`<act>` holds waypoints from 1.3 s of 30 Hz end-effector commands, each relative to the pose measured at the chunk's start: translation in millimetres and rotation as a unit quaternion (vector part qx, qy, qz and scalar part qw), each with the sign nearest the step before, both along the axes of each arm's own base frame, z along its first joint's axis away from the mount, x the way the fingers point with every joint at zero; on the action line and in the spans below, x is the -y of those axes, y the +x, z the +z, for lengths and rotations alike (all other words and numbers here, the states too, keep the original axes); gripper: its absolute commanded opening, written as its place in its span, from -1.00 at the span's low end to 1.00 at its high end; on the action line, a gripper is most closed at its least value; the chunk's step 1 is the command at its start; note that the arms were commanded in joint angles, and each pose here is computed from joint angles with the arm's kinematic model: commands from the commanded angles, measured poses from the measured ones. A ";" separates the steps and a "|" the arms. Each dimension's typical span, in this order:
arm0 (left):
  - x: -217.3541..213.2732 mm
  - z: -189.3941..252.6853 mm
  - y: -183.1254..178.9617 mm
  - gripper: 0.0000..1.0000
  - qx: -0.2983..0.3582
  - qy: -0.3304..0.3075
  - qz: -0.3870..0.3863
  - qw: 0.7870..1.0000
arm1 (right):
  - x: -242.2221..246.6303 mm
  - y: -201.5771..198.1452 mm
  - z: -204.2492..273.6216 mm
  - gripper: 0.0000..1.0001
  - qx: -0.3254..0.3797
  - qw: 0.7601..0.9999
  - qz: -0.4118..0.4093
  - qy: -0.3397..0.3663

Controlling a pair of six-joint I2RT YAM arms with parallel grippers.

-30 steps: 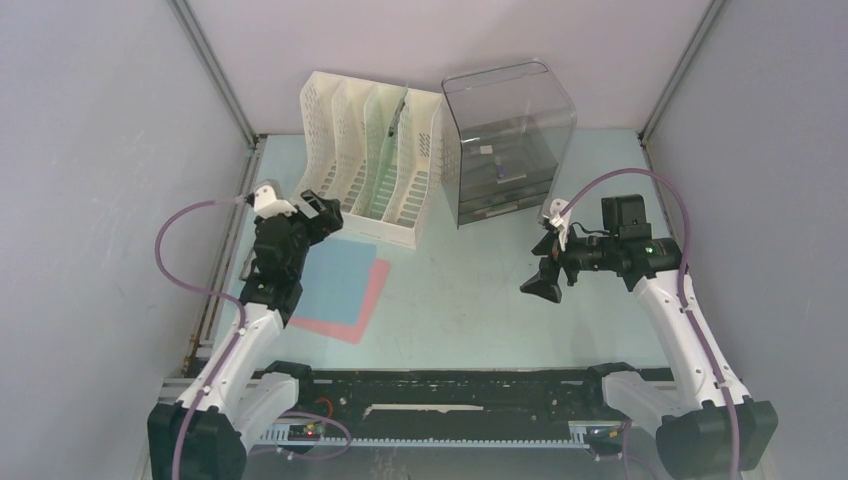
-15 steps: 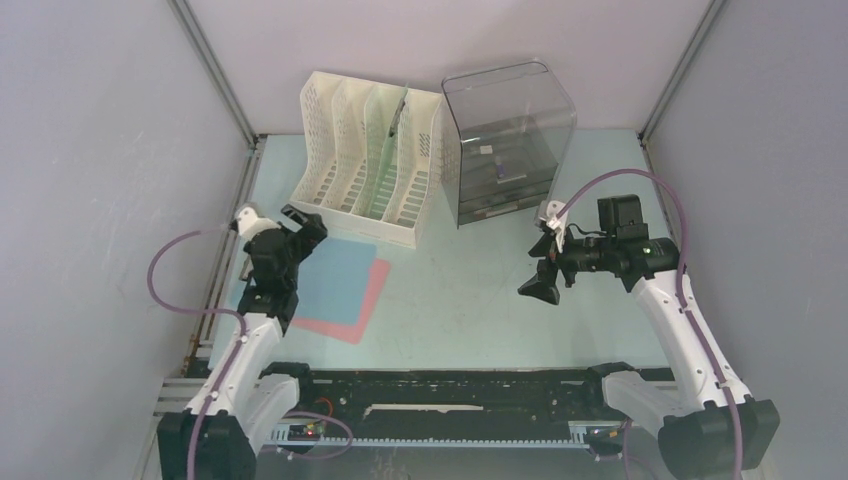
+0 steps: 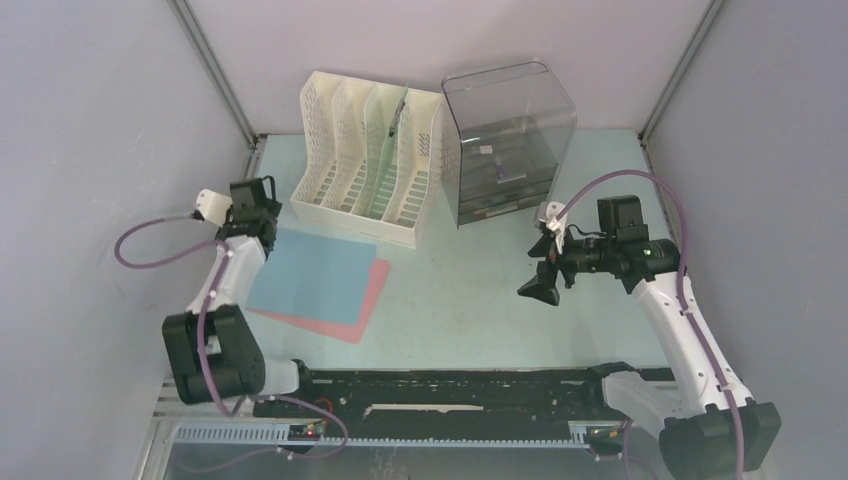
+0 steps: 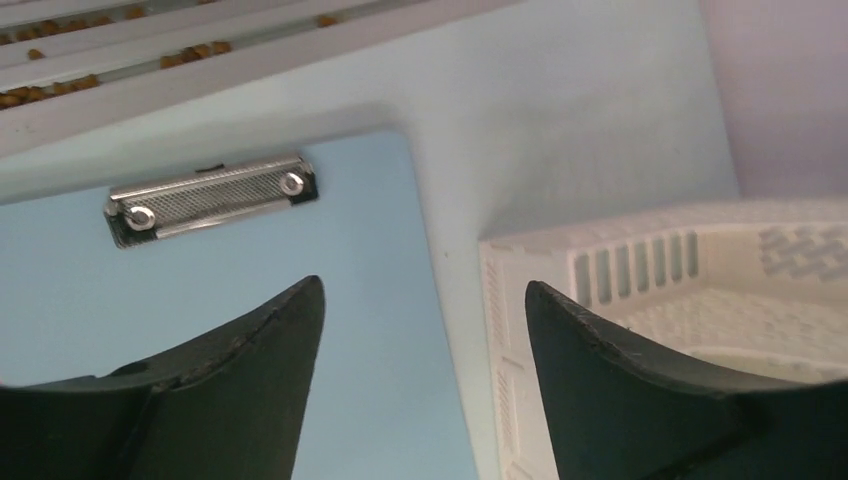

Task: Organize the desk
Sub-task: Pick up the folder from the center of the board.

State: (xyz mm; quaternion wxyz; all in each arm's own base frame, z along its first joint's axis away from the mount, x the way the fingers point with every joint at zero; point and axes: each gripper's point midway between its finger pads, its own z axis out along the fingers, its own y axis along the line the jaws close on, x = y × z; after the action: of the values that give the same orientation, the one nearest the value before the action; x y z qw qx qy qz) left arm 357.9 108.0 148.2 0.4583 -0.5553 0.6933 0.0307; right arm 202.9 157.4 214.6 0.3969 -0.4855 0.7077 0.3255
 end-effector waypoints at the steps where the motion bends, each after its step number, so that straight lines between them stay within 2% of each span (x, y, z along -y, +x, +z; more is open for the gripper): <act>1: -25.6 -28.5 -13.7 0.49 -0.071 -0.029 0.068 0.995 | -2.4 1.0 -0.8 0.99 -0.004 1.000 0.008 0.002; 6: -38.4 -36.5 -0.9 0.01 -0.068 -0.029 0.076 0.994 | -1.5 3.9 -6.1 0.99 -0.015 1.000 0.005 -0.001; 14: -38.3 -56.9 8.8 -0.34 -0.098 -0.047 0.076 0.991 | -0.4 7.8 -12.5 0.99 -0.025 1.000 0.001 -0.009; 18: -38.7 -65.3 10.7 -0.44 -0.072 -0.070 0.103 0.990 | -0.2 8.7 -14.6 0.99 -0.030 1.000 0.001 -0.010; 23: -42.4 -61.9 13.0 -0.54 -0.042 -0.088 0.132 0.986 | 0.0 9.8 -17.1 0.99 -0.034 0.999 0.000 -0.013; 27: -40.3 -55.7 16.8 -0.60 -0.031 -0.083 0.112 0.990 | 0.3 10.8 -19.1 0.99 -0.037 0.999 -0.001 -0.014; 32: -15.1 -47.8 26.0 -0.64 -0.011 -0.089 0.004 0.996 | -8.9 5.2 -19.2 0.99 -0.056 0.998 0.021 0.006; 39: 4.3 -29.8 26.4 -0.39 -0.016 -0.020 -0.149 0.989 | -41.4 -15.4 -24.9 0.99 -0.086 0.992 0.096 0.018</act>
State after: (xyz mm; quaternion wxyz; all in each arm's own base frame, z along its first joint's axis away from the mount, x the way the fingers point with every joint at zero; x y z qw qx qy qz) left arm 368.8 112.6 83.1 0.3766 -0.5583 0.7391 -0.0148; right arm 200.2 179.3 185.2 0.3224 -0.4901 0.7133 0.3835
